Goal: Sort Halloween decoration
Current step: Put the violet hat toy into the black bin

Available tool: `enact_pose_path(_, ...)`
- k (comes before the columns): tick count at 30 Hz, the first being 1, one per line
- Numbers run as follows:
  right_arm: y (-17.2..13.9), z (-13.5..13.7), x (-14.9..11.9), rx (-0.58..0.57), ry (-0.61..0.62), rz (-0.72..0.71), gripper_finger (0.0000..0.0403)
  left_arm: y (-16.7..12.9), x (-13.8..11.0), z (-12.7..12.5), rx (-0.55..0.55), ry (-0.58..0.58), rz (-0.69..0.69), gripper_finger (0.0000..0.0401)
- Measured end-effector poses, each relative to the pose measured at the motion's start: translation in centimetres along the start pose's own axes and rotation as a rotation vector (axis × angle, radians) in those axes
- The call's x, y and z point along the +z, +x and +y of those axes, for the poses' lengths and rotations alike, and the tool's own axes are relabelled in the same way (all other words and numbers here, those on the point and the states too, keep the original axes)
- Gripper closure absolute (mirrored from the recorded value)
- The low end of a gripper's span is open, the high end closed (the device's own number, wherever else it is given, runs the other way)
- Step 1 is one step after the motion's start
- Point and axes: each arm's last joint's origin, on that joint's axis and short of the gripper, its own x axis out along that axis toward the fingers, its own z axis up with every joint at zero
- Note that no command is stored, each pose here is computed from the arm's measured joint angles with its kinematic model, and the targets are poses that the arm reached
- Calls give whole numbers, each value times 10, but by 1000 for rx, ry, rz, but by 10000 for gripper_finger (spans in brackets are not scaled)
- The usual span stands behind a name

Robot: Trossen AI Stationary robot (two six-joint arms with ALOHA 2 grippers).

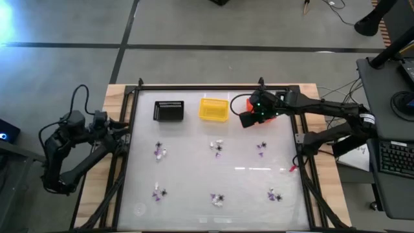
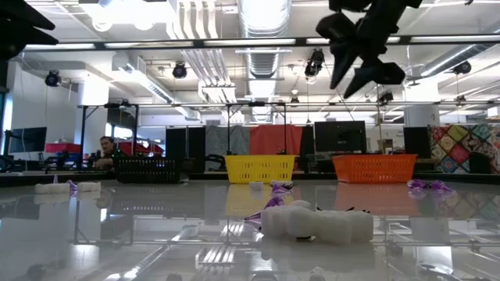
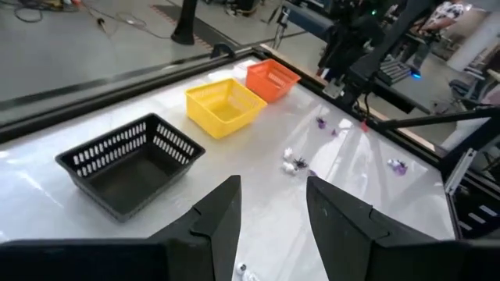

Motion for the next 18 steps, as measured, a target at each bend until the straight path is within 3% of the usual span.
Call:
enact_pose_path(9,-5,15,-10,3,-44,-26,248,12,4,0,-163,-9,-2,273)
enact_pose_path(18,-2,13,-12,-22,-16,-37,248,32,17,5,-166,-10,108,305)
